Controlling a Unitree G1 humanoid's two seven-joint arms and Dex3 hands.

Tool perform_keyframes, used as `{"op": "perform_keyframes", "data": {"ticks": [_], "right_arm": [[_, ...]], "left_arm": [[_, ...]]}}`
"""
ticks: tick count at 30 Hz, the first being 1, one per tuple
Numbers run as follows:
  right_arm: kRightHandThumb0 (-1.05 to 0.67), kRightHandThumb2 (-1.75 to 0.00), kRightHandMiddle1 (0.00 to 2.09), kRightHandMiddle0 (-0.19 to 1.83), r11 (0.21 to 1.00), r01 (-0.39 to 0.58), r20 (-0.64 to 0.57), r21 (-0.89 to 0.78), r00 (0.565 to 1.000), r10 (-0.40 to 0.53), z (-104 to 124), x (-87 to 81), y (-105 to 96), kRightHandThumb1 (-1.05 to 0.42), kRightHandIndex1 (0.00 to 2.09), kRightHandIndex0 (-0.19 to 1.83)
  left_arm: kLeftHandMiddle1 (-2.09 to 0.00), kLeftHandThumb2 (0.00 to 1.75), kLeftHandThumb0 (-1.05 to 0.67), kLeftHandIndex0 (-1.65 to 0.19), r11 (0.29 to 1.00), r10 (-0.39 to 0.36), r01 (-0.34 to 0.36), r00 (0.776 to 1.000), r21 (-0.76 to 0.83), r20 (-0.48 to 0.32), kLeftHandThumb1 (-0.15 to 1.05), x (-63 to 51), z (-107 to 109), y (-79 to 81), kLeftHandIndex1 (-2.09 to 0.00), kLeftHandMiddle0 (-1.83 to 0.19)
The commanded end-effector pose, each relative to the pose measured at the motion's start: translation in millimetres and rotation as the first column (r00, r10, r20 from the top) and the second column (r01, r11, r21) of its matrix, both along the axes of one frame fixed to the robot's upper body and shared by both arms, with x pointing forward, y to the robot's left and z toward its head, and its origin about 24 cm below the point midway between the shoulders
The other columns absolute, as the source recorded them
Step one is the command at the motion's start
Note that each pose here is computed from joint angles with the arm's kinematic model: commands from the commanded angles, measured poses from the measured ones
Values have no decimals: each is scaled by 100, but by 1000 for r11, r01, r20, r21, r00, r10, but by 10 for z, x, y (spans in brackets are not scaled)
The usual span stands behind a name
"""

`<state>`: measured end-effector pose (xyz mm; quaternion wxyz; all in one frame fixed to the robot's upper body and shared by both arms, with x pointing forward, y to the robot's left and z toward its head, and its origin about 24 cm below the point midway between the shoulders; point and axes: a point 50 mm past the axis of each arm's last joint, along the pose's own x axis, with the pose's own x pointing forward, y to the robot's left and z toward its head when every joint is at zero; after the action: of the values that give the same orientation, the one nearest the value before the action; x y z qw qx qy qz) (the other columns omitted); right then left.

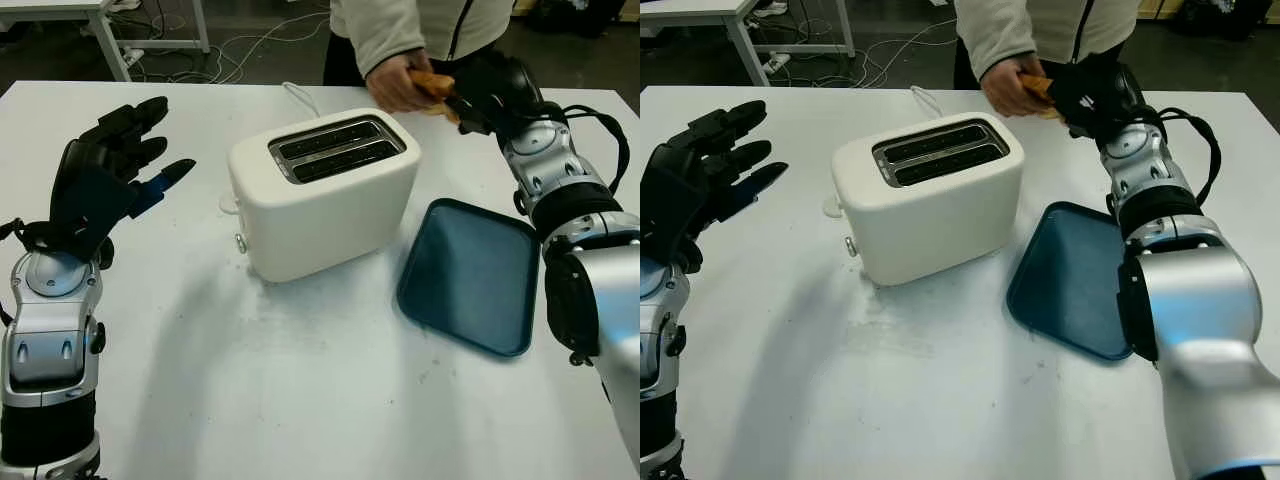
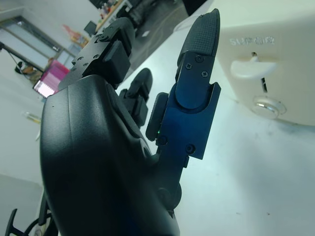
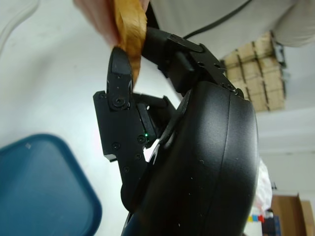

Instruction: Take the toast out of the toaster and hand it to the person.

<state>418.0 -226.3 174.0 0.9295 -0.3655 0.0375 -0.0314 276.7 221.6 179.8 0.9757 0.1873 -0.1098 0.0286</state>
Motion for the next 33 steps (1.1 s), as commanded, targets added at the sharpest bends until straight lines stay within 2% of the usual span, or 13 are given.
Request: {"op": "perform_keyframes", "data": {"ticks": [1, 5, 11, 14, 19, 23, 25, 29, 33], "right_arm": [[-61, -41, 1, 43, 1000, -24, 15, -19, 1000, 24, -13, -24, -42, -92, 1, 51], [-61, -43, 0, 30, 999, -51, 37, -17, 998, 52, -52, -56, -64, -92, 0, 35], [-55, -48, 0, 22, 983, -181, 134, 3, 975, 179, -124, -216, -75, -92, 0, 21], [-49, -48, 0, 21, 969, -246, 223, 16, 946, 237, -199, -422, -28, -92, 0, 22], [-44, -48, 0, 19, 930, -304, 320, 206, 919, 230, -371, -875, 125, -92, 0, 19], [-38, -56, 0, 14, 896, -297, 313, 331, 930, 193, -480, -1223, 323, -92, 0, 13], [-41, -59, 0, 12, 880, -293, 311, 374, 933, 179, -534, -1367, 402, -92, 0, 12], [-44, -66, 0, 10, 818, -294, 301, 495, 941, 156, -631, -1596, 528, -92, 1, 11], [-48, -76, 1, 7, 769, -311, 298, 558, 940, 164, -672, -1769, 640, -92, 0, 6]], "left_arm": [[-17, 9, -63, -48, 1000, 11, -11, 1000, -1, 9, 92, -21, -13, 17, 0, -47], [-17, 9, -62, -47, 1000, 7, -7, 1000, -7, 9, 92, -27, -12, 4, 0, -47], [-15, 11, -59, -45, 999, -1, 1, 1000, -35, 3, 92, -78, -6, -10, 0, -44], [-15, 12, -60, -45, 999, -7, 7, 1000, -49, 5, 92, -112, -11, -18, 0, -44], [-15, 11, -62, -43, 993, -20, 22, 1000, -117, 21, 92, -199, -59, -67, 0, -42], [-14, 13, -64, -41, 985, -14, 14, 1000, -174, 2, 92, -317, -137, -114, 0, -39], [-14, 15, -64, -38, 978, -8, 4, 1000, -206, -17, 92, -387, -189, -135, 0, -37], [-14, 19, -66, -39, 973, 19, -32, 998, -227, -59, 92, -508, -307, -167, -1, -38], [-13, 21, -60, -40, 954, 44, -59, 997, -295, -57, 92, -594, -465, -264, -1, -40]]}}
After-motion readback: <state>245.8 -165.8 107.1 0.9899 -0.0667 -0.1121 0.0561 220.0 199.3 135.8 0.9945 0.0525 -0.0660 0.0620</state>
